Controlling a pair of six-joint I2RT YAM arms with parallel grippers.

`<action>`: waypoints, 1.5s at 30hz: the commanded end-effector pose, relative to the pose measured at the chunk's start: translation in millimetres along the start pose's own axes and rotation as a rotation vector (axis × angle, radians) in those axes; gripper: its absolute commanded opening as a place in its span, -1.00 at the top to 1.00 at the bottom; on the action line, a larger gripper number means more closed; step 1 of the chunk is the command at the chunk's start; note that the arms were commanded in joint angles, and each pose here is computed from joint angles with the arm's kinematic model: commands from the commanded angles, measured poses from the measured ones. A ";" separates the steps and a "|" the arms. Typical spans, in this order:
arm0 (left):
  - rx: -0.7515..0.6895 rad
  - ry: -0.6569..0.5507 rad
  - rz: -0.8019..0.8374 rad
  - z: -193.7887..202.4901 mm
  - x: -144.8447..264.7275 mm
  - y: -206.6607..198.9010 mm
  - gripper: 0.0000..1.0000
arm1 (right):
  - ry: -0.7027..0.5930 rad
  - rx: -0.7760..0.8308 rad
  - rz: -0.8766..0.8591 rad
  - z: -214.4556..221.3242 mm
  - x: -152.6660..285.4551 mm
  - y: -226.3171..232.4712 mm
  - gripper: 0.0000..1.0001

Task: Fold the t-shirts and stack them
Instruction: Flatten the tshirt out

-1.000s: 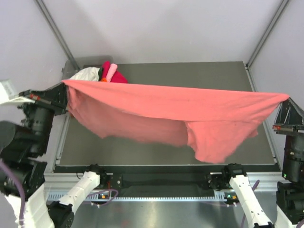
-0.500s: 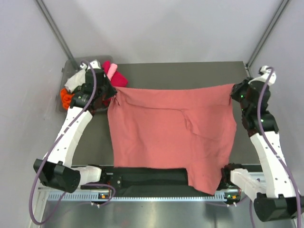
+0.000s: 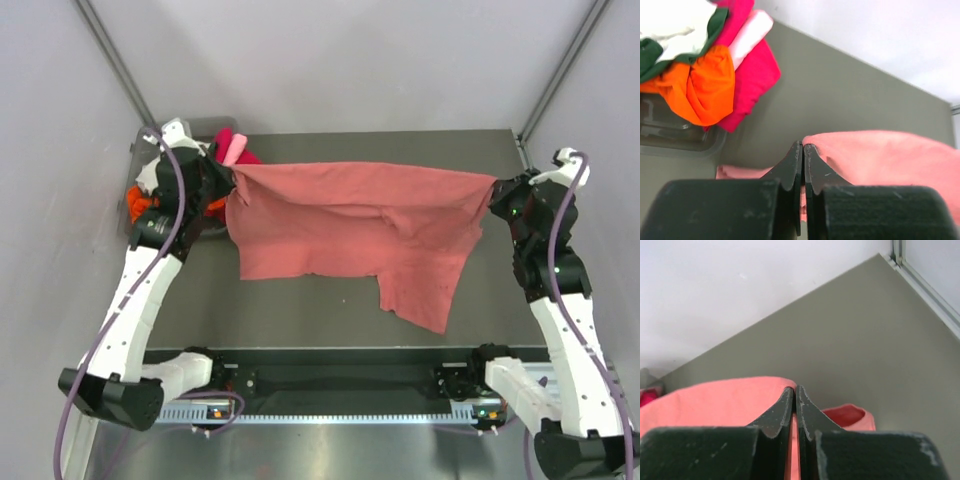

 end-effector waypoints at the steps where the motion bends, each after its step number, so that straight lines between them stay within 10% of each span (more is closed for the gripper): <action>1: 0.013 -0.158 0.055 -43.6 43.6 -3.7 1.00 | -0.106 -0.016 -0.119 -40.6 36.5 24.7 1.00; 12: 0.079 -0.275 0.152 -83.4 100.0 -15.2 1.00 | -0.410 -0.125 -0.243 -105.4 127.5 30.2 1.00; 19: 0.055 -0.049 0.062 -64.8 -76.7 -40.5 1.00 | -0.341 -0.105 -0.115 -106.6 13.6 59.1 1.00; 20: 0.058 0.002 0.067 -56.4 -97.0 -44.8 1.00 | -0.222 -0.059 -0.018 -79.3 -36.0 51.8 0.83; 21: 0.056 0.050 0.083 -50.8 -132.6 -55.1 0.90 | -0.211 -0.061 -0.070 -101.7 -39.4 82.2 0.24; 22: 0.052 0.089 0.098 -45.9 -146.7 -60.6 0.00 | -0.044 0.016 0.049 -63.9 -79.0 66.5 -0.58; 23: 0.038 0.202 0.074 -25.0 -152.2 -57.5 -0.24 | -0.003 0.042 0.065 -62.1 -84.5 72.5 -0.99; 27: -0.024 0.284 0.003 -13.9 -145.0 -54.4 -0.79 | 0.103 0.095 -0.003 -36.5 -79.4 77.1 -0.99; 45: 0.035 0.290 0.018 124.2 5.1 12.1 -0.97 | 0.487 -0.019 0.156 169.6 33.8 -100.4 -0.99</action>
Point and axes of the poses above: each gripper's point midway between its finger pads, its own x axis back along the fingers, its own y axis along the line the jaws close on, z = x × y, the point moved 2 cm from there along x, back along the fingers, and after that the axes turned 15 degrees about -x, right-handed, at the moved point
